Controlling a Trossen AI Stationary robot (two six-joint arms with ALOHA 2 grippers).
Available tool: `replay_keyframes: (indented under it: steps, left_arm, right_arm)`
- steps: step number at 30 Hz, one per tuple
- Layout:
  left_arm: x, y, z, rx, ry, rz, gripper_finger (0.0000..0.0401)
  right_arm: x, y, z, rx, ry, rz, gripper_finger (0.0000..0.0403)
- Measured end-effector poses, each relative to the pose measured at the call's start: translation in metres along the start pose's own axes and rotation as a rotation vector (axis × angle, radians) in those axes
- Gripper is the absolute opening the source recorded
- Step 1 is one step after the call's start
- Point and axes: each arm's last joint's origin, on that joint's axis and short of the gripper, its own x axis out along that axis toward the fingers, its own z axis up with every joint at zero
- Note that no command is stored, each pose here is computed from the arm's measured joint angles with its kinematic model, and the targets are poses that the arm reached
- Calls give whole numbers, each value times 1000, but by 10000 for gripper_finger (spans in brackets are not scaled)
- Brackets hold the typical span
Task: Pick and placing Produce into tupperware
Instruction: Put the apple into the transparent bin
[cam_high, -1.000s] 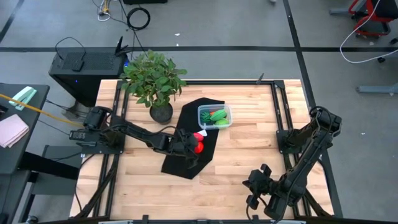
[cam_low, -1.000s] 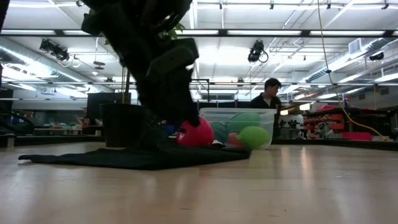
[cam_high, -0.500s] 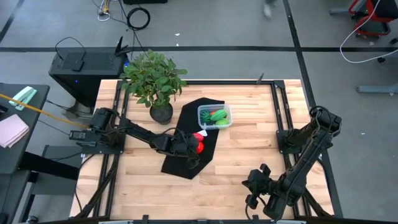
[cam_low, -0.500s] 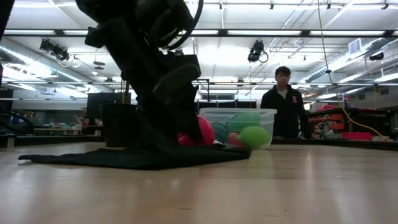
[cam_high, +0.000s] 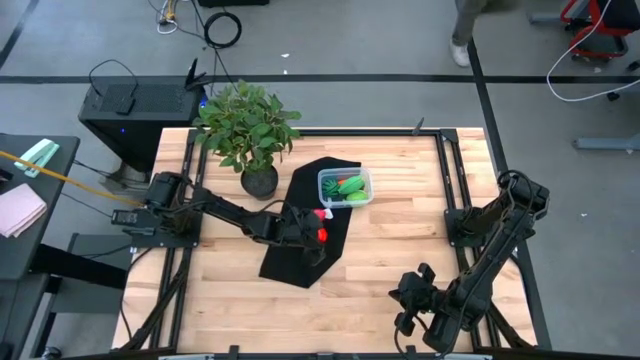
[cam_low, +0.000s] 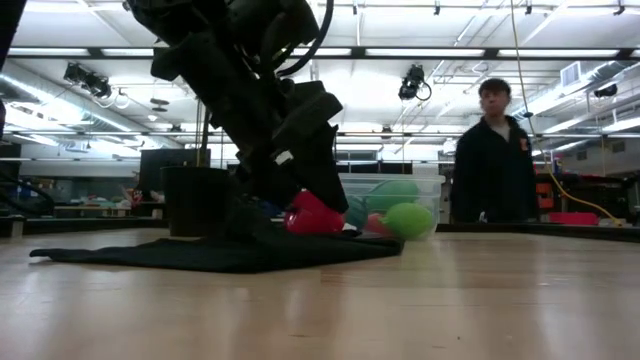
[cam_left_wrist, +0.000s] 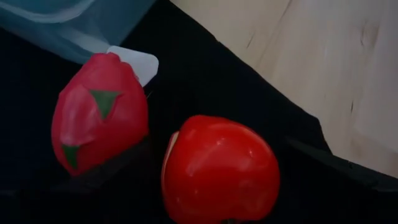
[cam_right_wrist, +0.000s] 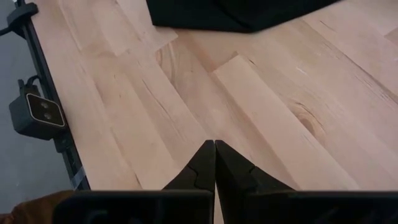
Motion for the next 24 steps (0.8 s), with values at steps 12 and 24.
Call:
replay_keyframes:
  steps: [12,24]
  left_arm:
    - [0,0,1,-20,5,-11,329]
    - [0,-1,1,-21,11,-30,279]
  right_arm:
    - [0,0,0,-11,0,0,11]
    - [0,0,0,-11,0,1,11]
